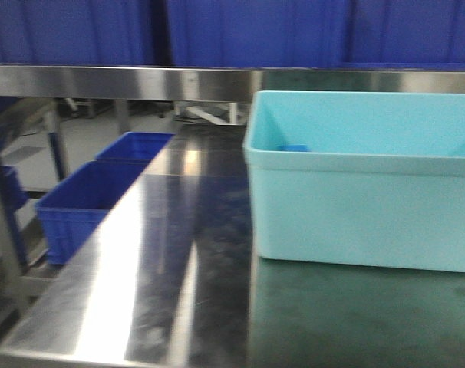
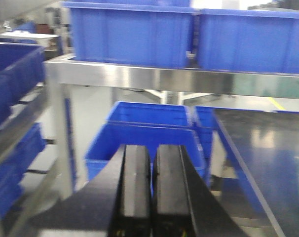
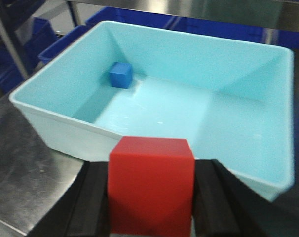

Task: Pick red cube and place on left shelf
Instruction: 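Drive the base away from the table holding the red cube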

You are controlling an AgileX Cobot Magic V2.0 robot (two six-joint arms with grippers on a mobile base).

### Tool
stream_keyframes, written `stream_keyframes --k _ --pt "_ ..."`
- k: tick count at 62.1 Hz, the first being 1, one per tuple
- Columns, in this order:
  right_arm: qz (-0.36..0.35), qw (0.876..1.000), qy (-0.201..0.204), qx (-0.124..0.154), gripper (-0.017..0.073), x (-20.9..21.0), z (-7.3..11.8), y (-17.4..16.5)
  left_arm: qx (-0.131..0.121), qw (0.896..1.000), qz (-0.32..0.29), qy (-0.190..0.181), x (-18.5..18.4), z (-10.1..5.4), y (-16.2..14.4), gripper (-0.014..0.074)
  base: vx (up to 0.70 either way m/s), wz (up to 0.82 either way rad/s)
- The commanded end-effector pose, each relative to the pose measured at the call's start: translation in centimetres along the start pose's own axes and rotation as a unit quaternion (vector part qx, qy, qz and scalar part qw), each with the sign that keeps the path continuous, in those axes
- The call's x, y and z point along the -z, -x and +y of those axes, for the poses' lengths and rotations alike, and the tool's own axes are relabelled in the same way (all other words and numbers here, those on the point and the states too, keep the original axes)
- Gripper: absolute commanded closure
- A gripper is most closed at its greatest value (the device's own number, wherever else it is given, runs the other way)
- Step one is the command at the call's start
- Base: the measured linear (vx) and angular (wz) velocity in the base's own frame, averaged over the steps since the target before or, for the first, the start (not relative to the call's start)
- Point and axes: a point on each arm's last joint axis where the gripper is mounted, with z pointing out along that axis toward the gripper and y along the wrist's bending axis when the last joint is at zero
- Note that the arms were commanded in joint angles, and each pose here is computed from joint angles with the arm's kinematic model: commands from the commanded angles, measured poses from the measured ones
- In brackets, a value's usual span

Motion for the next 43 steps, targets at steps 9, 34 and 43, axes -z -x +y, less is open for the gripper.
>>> stream_keyframes --k 9,34,43 --pt "-0.050 0.999 0.003 0.007 0.0501 0.29 0.11 1.43 0.001 0.999 -0.037 0.005 0.06 0.15 0.04 0.0492 -0.06 0.70" --pt "-0.050 0.999 0.003 0.007 0.0501 0.29 0.11 1.43 0.001 0.999 -0.037 0.005 0.06 0.15 0.04 0.0492 -0.12 0.63" --pt "-0.050 0.999 0.003 0.007 0.0501 0.29 0.11 1.43 0.001 0.999 -0.037 0.005 0.06 0.15 0.04 0.0492 -0.13 0.57"
